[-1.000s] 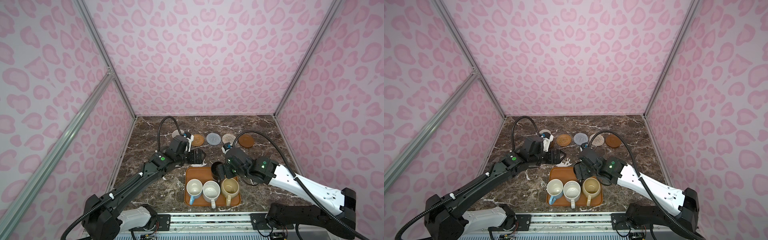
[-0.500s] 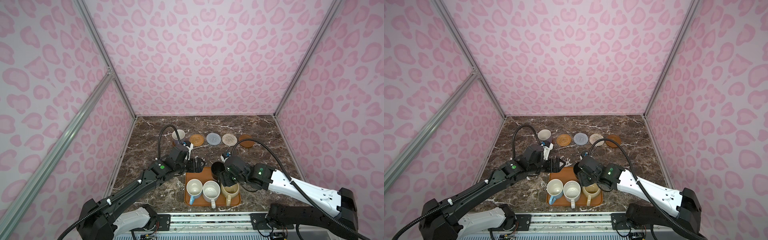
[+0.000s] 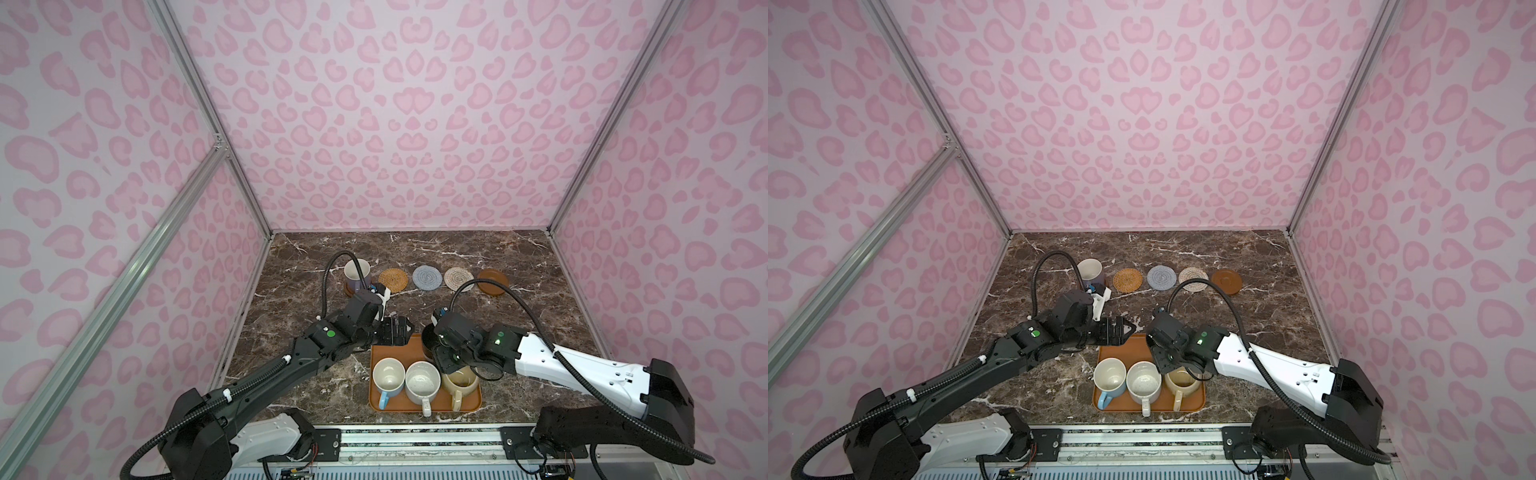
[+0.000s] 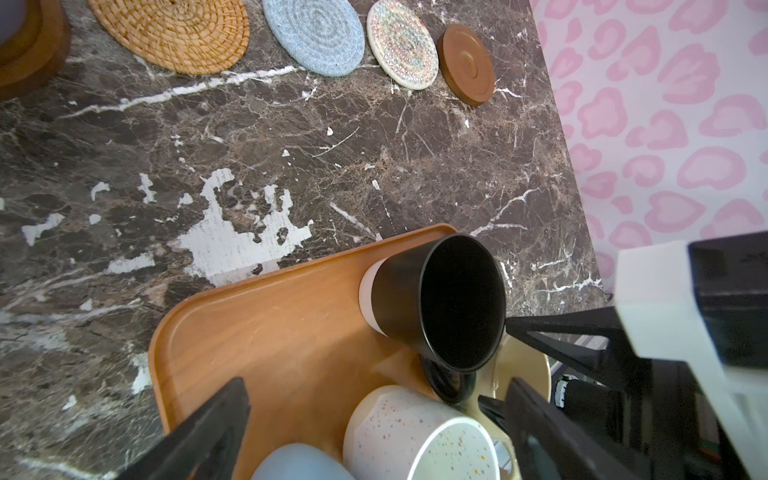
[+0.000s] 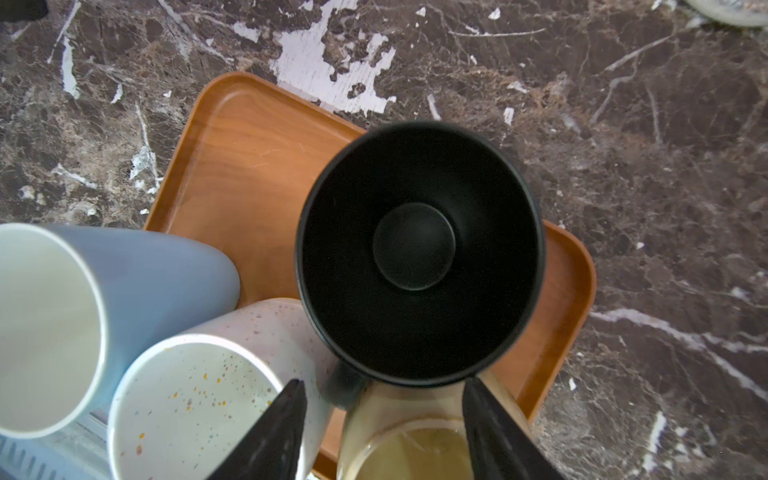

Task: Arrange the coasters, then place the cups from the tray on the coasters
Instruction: 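Lower the right gripper onto the black mug on the tray and grasp it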

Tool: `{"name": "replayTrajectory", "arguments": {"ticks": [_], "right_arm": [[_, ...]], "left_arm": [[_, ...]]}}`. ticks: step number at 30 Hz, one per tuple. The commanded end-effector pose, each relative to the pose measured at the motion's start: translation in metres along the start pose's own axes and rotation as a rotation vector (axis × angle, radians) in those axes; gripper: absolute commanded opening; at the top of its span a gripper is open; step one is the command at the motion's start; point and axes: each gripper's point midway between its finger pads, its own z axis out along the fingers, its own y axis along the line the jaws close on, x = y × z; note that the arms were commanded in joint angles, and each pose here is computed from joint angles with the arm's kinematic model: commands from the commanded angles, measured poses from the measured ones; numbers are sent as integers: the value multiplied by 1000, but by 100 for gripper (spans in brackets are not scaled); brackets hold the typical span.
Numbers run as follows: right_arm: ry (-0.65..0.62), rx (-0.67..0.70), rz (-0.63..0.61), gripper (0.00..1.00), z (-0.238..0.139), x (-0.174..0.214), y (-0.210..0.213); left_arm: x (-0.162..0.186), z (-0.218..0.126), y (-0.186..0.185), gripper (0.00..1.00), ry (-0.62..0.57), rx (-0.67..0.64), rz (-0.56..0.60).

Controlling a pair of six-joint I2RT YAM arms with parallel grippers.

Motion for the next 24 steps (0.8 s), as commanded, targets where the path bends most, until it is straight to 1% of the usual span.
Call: {"name": "replayTrajectory", "arguments": {"ticks": [1, 7, 14, 24], "right_arm": [[-3, -1, -7, 58, 5, -3, 3], [8, 18, -8, 55, 13, -3, 2], [18, 48, -2, 49, 20, -5, -3], [23, 51, 17, 40, 28, -6, -6]], "left_arm": [[-7, 0, -7, 97, -28, 29, 5], [-8, -1, -6, 97, -34, 19, 11], [-6, 1, -5, 98, -29, 16, 14], [-10, 1, -7, 98, -34, 17, 27]]}}
